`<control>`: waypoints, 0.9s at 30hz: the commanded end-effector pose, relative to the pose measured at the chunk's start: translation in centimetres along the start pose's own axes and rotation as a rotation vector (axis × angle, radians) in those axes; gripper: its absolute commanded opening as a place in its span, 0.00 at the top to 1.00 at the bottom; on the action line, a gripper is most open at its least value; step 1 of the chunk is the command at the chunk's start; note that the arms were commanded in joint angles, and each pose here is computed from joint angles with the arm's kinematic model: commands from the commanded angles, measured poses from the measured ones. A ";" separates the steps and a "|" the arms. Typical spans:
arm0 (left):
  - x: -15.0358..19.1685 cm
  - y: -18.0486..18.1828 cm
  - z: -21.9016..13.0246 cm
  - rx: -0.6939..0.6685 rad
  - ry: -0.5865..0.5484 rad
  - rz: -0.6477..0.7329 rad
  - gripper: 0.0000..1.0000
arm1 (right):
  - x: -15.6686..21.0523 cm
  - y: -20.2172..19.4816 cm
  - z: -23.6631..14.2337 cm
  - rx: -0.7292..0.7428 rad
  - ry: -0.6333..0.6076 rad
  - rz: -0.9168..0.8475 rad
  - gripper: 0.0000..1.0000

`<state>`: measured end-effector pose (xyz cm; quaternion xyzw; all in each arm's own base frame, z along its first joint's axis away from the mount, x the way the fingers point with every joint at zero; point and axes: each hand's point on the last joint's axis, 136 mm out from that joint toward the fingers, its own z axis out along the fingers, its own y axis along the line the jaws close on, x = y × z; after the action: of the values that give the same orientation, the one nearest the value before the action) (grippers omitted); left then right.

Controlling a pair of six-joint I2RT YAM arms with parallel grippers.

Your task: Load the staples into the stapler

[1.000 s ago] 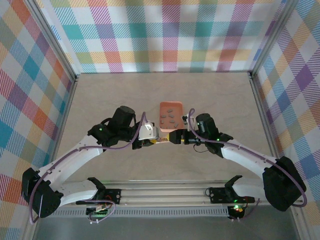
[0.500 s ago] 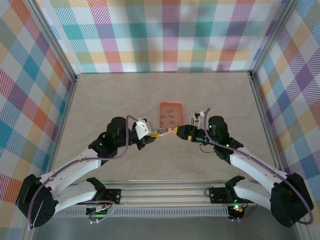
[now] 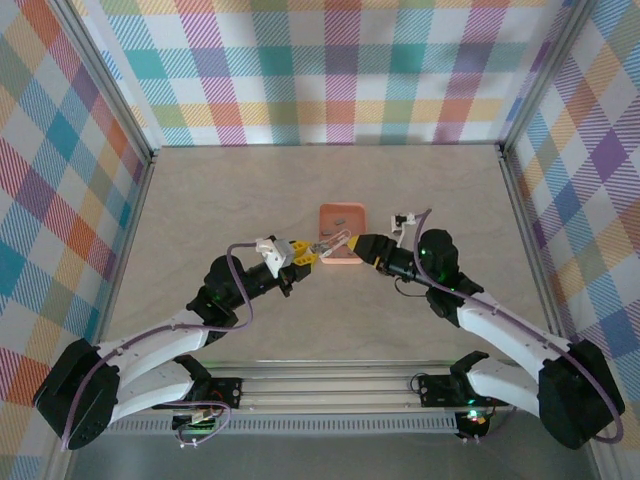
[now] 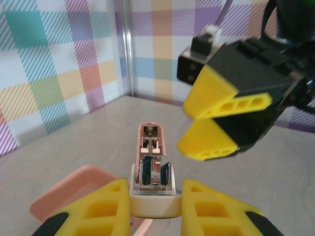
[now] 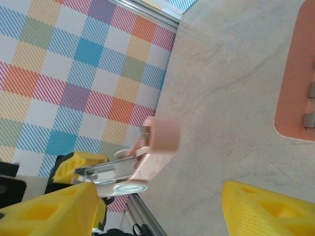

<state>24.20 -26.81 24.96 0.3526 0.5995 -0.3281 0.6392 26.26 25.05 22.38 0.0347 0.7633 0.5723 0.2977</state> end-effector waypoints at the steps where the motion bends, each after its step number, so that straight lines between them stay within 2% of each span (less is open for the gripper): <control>1: -2.8 -0.5 0.0 0.005 -0.119 0.008 1.00 | -1.6 2.9 0.2 -0.109 -0.043 -0.003 0.35; 6: -2.8 -0.6 0.2 0.010 -0.119 0.014 1.00 | -2.4 4.1 0.9 -0.169 -0.049 0.007 0.40; 11: -2.9 -1.0 0.5 0.024 -0.123 0.015 1.00 | -2.8 4.7 1.4 -0.204 -0.051 0.010 0.51; 18: -3.1 -1.5 0.7 0.051 -0.124 0.029 1.00 | -3.0 3.9 2.0 -0.179 -0.055 0.025 0.61; 24: -3.0 -1.6 0.9 0.052 -0.113 0.036 1.00 | -3.0 3.6 1.9 -0.161 -0.064 0.011 0.77; 27: -2.6 -1.7 0.9 0.057 -0.087 0.035 0.89 | -3.0 3.0 1.5 -0.107 -0.065 -0.039 0.82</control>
<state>23.53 -27.96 25.67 0.3569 0.5780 -0.3431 0.6487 28.37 26.62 24.44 0.0442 0.7252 0.6180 0.3003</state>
